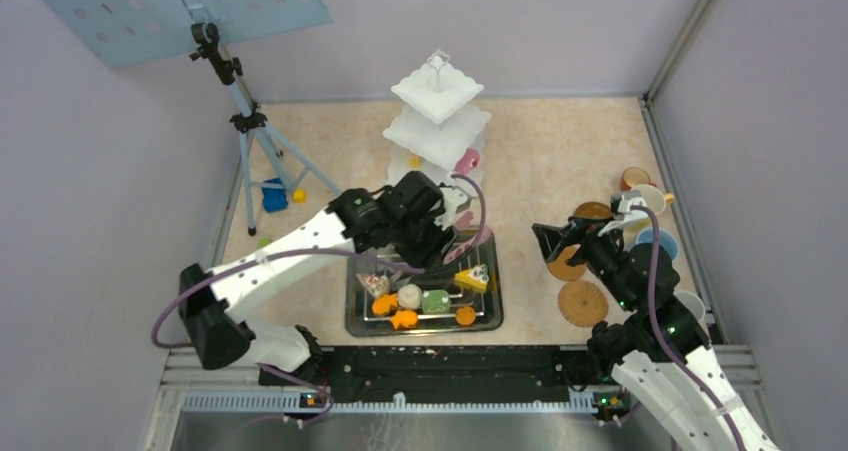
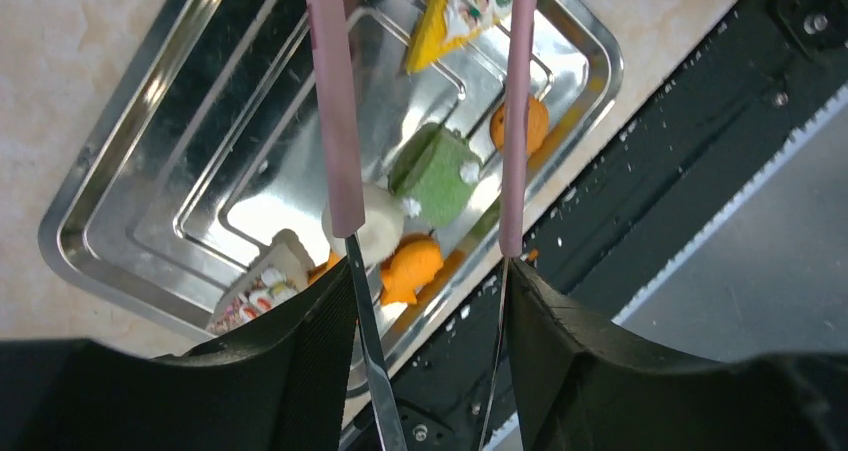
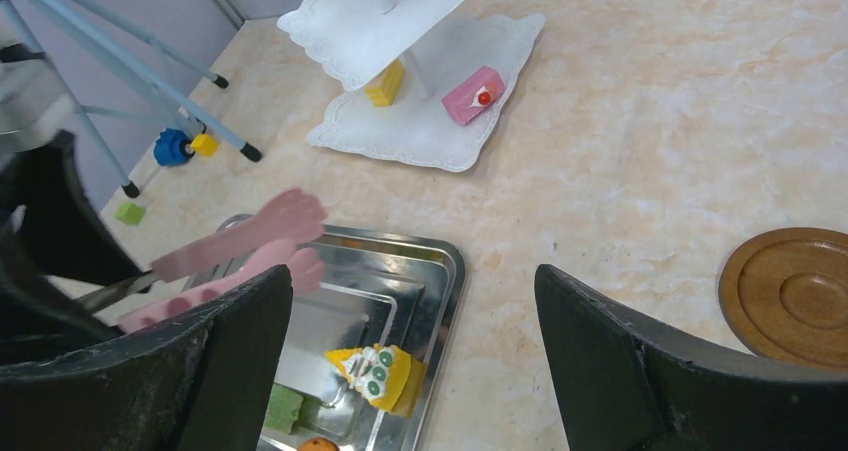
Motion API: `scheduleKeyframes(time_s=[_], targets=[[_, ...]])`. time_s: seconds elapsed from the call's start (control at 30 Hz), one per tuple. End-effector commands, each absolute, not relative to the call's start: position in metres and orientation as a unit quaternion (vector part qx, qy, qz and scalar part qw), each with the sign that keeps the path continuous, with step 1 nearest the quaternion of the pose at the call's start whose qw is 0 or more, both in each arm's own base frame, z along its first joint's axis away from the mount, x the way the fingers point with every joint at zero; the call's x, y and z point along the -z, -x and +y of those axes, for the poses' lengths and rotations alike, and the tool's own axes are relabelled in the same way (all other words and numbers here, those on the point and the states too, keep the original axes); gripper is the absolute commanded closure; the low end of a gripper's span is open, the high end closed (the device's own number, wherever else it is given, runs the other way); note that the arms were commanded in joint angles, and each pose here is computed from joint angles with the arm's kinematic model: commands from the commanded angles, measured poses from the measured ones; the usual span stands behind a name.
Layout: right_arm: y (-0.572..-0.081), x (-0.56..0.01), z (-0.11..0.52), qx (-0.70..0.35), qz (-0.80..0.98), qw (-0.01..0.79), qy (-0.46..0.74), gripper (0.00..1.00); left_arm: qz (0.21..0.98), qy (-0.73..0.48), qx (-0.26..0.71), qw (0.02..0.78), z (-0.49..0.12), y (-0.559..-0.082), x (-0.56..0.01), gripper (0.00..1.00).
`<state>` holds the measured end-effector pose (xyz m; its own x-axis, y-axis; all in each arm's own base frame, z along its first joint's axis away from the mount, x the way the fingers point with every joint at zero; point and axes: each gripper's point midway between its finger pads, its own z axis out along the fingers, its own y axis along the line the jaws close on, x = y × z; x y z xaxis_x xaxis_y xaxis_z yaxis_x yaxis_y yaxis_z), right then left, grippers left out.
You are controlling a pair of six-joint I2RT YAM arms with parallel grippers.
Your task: Serve the afternoon tea
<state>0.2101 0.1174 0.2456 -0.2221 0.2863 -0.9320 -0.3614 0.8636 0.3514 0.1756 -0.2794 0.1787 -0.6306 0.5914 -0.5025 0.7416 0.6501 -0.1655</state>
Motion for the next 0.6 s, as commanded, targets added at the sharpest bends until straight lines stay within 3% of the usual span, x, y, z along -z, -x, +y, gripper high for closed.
scheduleKeyframes(time_s=[0.0,0.57], targets=[[-0.210,-0.271,0.115,-0.260,0.716,0.647,0.027,0.10,0.879,-0.396,0.189,0.185,-0.250,-0.147,-0.178,0.40],[-0.207,-0.271,0.111,-0.256,0.717,0.648,0.022,0.10,0.875,-0.443,0.175,0.083,-0.252,-0.133,-0.126,0.37]])
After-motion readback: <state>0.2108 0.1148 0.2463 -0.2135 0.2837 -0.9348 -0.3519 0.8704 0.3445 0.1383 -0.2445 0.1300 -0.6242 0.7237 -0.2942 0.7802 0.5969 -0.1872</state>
